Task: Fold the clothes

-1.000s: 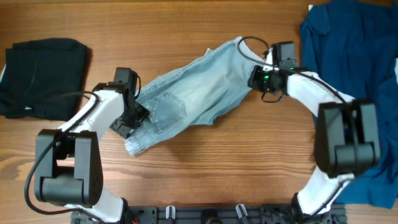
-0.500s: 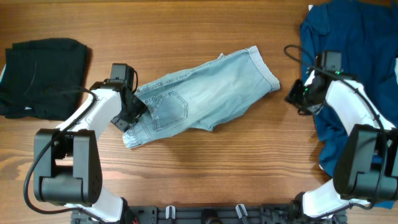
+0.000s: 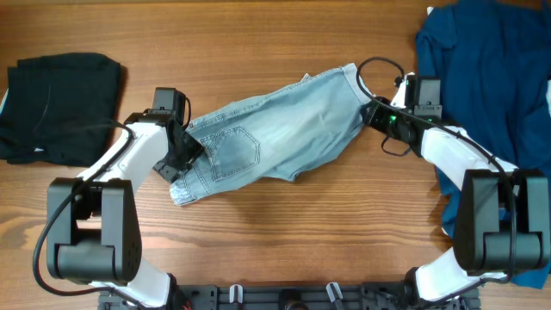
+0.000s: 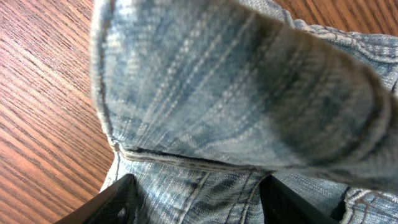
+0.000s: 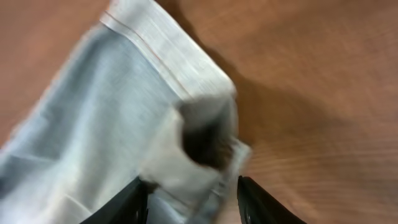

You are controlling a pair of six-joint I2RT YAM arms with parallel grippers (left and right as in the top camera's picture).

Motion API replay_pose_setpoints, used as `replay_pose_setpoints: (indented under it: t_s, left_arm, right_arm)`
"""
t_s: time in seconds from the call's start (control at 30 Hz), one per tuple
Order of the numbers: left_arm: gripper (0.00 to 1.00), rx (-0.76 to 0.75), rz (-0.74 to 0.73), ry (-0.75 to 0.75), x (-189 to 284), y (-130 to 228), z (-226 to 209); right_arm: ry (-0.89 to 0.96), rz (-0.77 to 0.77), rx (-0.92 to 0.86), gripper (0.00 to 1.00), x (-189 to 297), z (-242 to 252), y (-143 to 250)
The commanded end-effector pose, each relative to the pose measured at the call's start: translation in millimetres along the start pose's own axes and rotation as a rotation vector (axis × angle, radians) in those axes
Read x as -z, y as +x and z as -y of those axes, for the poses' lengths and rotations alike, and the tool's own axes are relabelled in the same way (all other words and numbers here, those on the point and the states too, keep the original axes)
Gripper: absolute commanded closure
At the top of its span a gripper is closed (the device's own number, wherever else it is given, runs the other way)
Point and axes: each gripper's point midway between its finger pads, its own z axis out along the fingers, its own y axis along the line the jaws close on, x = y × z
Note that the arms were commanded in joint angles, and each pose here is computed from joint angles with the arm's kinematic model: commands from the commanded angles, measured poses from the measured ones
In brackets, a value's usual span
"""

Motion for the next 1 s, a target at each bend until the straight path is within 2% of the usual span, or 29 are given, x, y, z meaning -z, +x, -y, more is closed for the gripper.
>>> replay_pose_setpoints:
  t_s: [0.0, 0.13, 0.2, 0.3, 0.33, 0.4, 0.6, 0.73, 0.9, 0.97]
  left_arm:
    - [0.36, 0.002, -0.007, -0.120, -18.4, 0.3, -29.6]
    - [0.36, 0.001, -0.009, -0.117, -18.3, 0.9, -29.0]
    - [0.36, 0.002, -0.010, -0.117, -18.4, 0.7, -29.2]
    - [0.36, 0.002, -0.010, -0.118, -18.4, 0.8, -29.3]
    - [0.36, 0.002, -0.010, -0.118, -18.4, 0.8, -29.3]
    - [0.35, 0.002, -0.010, -0.118, -18.4, 0.8, -29.3]
    - [0.35, 0.002, -0.010, -0.118, -18.4, 0.8, -29.3]
    - [0.35, 0.002, -0.010, -0.118, -18.4, 0.9, -29.4]
    - [0.35, 0.002, -0.018, -0.116, -18.4, 2.4, -29.1]
    - [0.35, 0.002, -0.020, -0.119, -18.3, 2.9, -29.8]
  right_arm:
    - [-0.054, -0.011, -0.009, 0.53, -4.3, -9.1, 0.0]
    - [0.149, -0.085, -0.051, 0.54, -1.2, 30.6, 24.4]
    - [0.171, -0.117, -0.055, 0.53, 0.4, 35.2, 32.6]
    - [0.122, -0.106, -0.032, 0.49, 20.9, 22.0, 24.3]
    - [0.176, -0.059, -0.044, 0.49, 48.0, 28.6, 12.6]
    - [0.247, -0.041, -0.053, 0.49, 65.6, 40.0, 11.0]
    - [0.319, -0.226, -0.047, 0.51, 22.0, 70.3, 59.5]
    - [0.280, -0.199, 0.006, 0.49, -10.6, 62.8, 58.9]
    - [0.035, -0.109, 0.086, 0.46, -27.7, 3.8, 37.5]
    - [-0.001, -0.091, 0.077, 0.46, -28.3, -3.8, 32.4]
